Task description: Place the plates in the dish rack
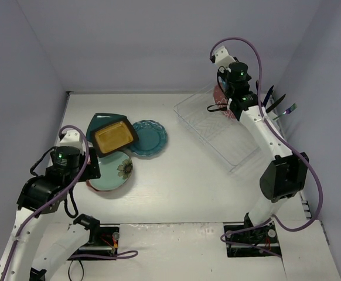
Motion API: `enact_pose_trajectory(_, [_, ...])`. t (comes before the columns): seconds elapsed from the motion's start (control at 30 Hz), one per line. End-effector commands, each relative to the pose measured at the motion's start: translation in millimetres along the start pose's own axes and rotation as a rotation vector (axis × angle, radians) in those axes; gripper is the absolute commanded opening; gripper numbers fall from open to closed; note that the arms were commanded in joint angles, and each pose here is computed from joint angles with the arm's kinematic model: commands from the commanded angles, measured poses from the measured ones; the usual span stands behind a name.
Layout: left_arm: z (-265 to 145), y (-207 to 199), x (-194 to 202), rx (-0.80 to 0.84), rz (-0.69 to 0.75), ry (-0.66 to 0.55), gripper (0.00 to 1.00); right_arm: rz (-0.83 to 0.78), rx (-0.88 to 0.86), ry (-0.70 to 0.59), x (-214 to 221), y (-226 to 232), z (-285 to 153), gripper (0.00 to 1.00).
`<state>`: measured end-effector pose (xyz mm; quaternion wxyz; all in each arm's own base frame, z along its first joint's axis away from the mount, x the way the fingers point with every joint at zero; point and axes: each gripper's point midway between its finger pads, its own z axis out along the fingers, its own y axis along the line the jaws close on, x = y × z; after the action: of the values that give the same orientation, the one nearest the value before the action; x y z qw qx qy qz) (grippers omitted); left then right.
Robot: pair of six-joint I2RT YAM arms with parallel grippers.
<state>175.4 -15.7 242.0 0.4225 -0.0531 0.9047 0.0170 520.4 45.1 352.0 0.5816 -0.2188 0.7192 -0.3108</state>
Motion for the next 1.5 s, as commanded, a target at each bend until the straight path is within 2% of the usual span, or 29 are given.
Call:
enact_pose_trajectory(0.0, [-0.3, -5.4, -29.1, 0.006, -0.006, -0.080, 0.76, 0.085, 0.177, -0.218, -54.6, -60.7, -5.5, 0.00])
enact_pose_trajectory(0.3, [9.7, -9.0, -32.7, -0.001, 0.003, -0.080, 0.76, 0.014, 0.120, -0.194, -18.4, -36.0, 13.8, 0.00])
enact_pose_trajectory(0.57, [12.6, -9.2, -31.9, -0.004, -0.004, -0.086, 0.76, -0.121, 0.176, -0.267, -6.6, -30.1, 23.4, 0.00])
enact_pose_trajectory(1.1, [16.1, -8.4, -27.9, -0.015, -0.024, -0.081, 0.76, -0.294, 0.274, -0.513, -60.1, -52.1, -1.9, 0.00])
enact_pose_trajectory(1.47, [16.7, -6.6, -28.8, -0.027, -0.016, -0.080, 0.76, -0.420, 0.237, -0.533, -41.9, -20.7, 14.4, 0.00])
